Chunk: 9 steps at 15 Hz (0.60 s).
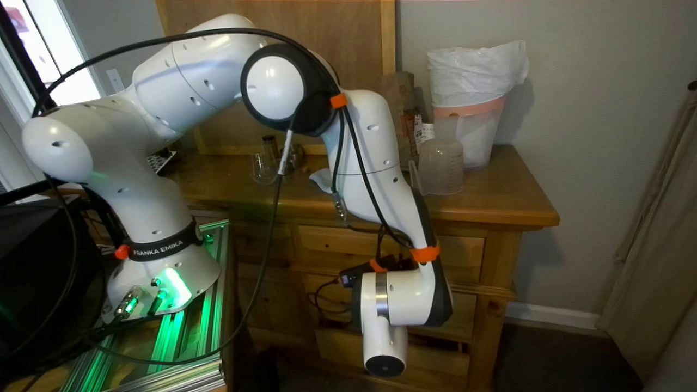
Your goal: Move the towel to the top drawer on the right, then close the drawer
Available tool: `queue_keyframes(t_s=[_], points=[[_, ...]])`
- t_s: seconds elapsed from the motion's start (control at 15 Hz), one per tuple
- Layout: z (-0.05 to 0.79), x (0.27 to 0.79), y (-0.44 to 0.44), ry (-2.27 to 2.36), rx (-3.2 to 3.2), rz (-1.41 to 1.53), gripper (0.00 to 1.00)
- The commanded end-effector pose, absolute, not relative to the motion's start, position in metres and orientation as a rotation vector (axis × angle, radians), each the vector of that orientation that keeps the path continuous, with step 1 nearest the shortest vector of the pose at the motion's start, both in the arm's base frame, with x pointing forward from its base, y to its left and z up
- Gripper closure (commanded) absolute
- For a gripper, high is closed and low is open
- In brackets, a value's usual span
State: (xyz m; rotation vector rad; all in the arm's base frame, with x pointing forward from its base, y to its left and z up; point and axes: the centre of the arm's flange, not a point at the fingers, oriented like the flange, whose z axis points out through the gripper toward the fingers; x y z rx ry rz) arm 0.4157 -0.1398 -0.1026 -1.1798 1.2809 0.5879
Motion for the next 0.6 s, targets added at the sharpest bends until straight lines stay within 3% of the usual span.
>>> queue_keyframes(t_s=[0.0, 0.4, 0.53], points=[[-0.1037, 0.4179, -0.1361, 1.308, -1.125, 0.609, 0.00], [-0.0995, 0.4136, -0.1358, 1.335, -1.105, 0.656, 0.00], [-0.0995, 0.4120, -0.1366, 1.339, -1.104, 0.661, 0.21]])
